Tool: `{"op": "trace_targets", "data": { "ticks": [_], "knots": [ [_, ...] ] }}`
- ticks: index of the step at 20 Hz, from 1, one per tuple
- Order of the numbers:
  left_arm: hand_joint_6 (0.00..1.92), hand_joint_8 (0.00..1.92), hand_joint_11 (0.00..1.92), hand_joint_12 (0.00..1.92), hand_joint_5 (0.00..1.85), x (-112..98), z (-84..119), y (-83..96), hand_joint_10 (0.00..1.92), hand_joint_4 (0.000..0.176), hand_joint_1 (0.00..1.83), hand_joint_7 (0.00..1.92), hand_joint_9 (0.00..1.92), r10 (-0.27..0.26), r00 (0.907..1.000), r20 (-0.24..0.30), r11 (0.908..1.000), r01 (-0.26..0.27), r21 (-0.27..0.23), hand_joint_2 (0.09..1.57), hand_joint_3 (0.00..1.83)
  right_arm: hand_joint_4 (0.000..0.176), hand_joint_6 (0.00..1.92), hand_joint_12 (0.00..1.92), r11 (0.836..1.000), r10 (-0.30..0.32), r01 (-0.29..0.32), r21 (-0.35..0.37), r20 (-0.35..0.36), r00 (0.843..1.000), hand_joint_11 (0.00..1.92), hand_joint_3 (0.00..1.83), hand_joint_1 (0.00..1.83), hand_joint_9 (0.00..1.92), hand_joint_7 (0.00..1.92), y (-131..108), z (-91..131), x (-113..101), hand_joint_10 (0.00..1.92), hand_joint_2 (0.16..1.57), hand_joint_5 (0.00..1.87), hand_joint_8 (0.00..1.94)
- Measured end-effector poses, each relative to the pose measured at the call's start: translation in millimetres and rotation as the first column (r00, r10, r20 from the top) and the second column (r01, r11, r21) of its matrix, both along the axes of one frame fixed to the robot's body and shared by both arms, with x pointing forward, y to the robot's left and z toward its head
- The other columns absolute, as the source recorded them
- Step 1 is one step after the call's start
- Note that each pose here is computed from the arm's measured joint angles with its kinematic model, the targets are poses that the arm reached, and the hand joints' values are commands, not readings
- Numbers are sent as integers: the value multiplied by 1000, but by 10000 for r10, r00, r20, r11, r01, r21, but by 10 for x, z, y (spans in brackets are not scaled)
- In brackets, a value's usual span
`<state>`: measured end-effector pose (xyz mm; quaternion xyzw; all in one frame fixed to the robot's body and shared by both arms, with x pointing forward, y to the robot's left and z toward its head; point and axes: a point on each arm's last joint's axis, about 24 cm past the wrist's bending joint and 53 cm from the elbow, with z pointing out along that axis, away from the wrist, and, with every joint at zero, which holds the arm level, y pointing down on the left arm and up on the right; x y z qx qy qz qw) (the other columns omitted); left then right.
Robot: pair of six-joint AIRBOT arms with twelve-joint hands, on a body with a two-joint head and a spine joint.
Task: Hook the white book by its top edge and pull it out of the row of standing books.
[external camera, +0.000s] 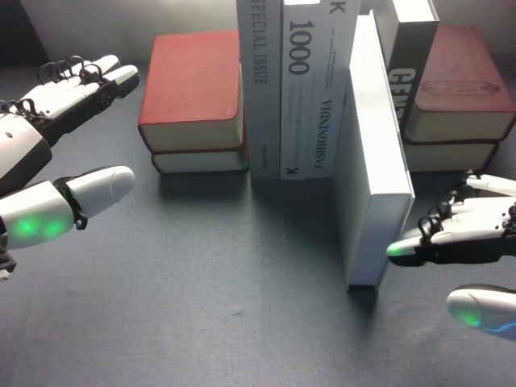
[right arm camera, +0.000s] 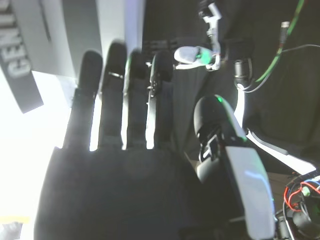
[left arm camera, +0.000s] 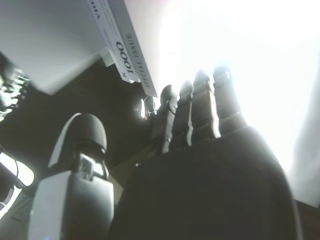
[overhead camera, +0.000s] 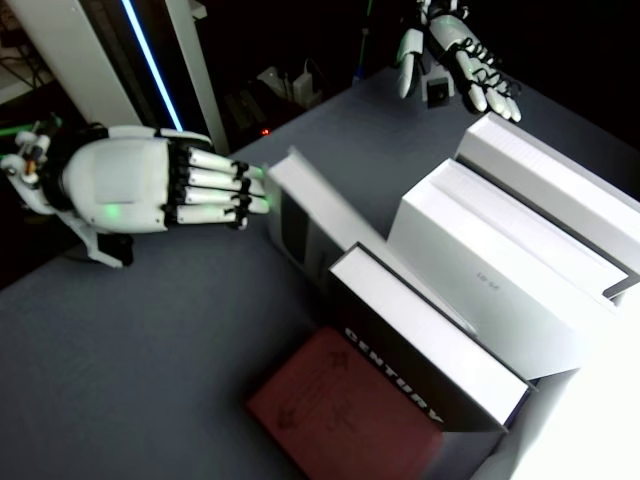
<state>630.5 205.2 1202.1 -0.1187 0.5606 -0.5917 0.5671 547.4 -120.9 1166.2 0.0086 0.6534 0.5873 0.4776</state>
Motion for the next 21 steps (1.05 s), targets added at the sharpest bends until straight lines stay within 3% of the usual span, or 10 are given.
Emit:
{"op": "trace_targets", "data": {
  "ticks": [3, 6, 7, 10, 12, 14, 16, 18, 19, 21],
  "knots": [
    [3, 0, 0, 0, 77, 2, 0, 3, 0, 0, 259, 0, 0, 13, 10000, -3, 10000, -13, -8, 1359, 0, 0, 12, 1699, 9999, -110, 110, 52, -123, 9999, 377, 0, 297, 632, 851, -36, -11, 32, 959, 1465, 396, 99],
    [3, 0, 0, 0, 64, -4, -8, 18, 0, 0, 301, 0, 0, 42, 10000, -9, 10000, -42, -11, 1355, 0, 0, 164, 1679, 9996, -277, 276, 80, 140, 9995, 448, 2, 329, 583, 677, -97, 82, 45, 1153, 1502, 423, 616],
    [0, 0, 0, 0, 51, -1, -15, 26, 0, 0, 305, 0, 0, 78, 10000, -43, 10000, -78, -27, 1361, 0, 0, 269, 1692, 9983, -574, 567, 144, 489, 9972, 402, 2, 335, 517, 600, -174, 187, 78, 1204, 1503, 448, 737],
    [6, 0, 0, 0, 41, -7, 2, 36, 0, 0, 338, 0, 0, 95, 10000, 23, 9999, -95, -84, 1378, 3, 0, 1012, 1919, 9903, -1378, 1348, 348, 1095, 9844, 28, 3, 383, 224, 301, -377, 386, 185, 1426, 1528, 304, 1048],
    [11, 0, 0, 0, 73, -20, -11, 52, 0, 0, 291, 0, 0, 135, 9999, -7, 9998, -135, -125, 1389, 5, 0, 1051, 1814, 9820, -1883, 1839, 426, 1535, 9701, 27, 8, 427, 173, 234, -504, 520, 230, 1325, 1553, 236, 1032],
    [7, 7, 11, 6, 87, -23, -21, 56, 11, 28, 260, 34, 42, 146, 9999, -35, 9998, -147, -127, 1403, 4, 0, 1130, 1870, 9764, -2153, 2078, 588, 1882, 9582, 20, 16, 404, 121, 151, -578, 627, 240, 1362, 1570, 58, 1055],
    [2, 21, 11, 235, 118, -49, -9, 77, 2, 42, 354, 117, 103, 190, 9998, 22, 9995, -190, -247, 1410, 1, 0, 890, 1919, 9682, -2485, 2355, 846, 2136, 9448, 27, 83, 300, 78, 27, -658, 713, 231, 1623, 1571, 1, 1211],
    [1, 2, 0, 442, 117, -59, -13, 83, 0, 43, 332, 143, 134, 184, 9998, 25, 9995, -184, -237, 1416, 2, 0, 698, 1921, 9574, -2870, 2714, 983, 2216, 9319, 28, 127, 161, 21, 14, -770, 736, 244, 1622, 1571, 0, 1123],
    [1, 1, 0, 540, 116, -68, -7, 94, 2, 77, 327, 138, 155, 229, 9997, 24, 9994, -229, -254, 1410, 0, 0, 523, 1921, 9472, -3201, 3060, 960, 2260, 9200, 5, 138, 49, 3, 2, -873, 739, 256, 1326, 1571, 0, 864],
    [3, 4, 0, 387, 49, -75, 29, 124, 3, 127, 321, 63, 92, 316, 9993, 180, 9991, -311, -276, 1421, 2, 0, 328, 1836, 9275, -3739, 3621, 935, 2393, 8961, 0, 122, 1, 0, 0, -1053, 761, 259, 969, 1563, 0, 495]
  ]
}}
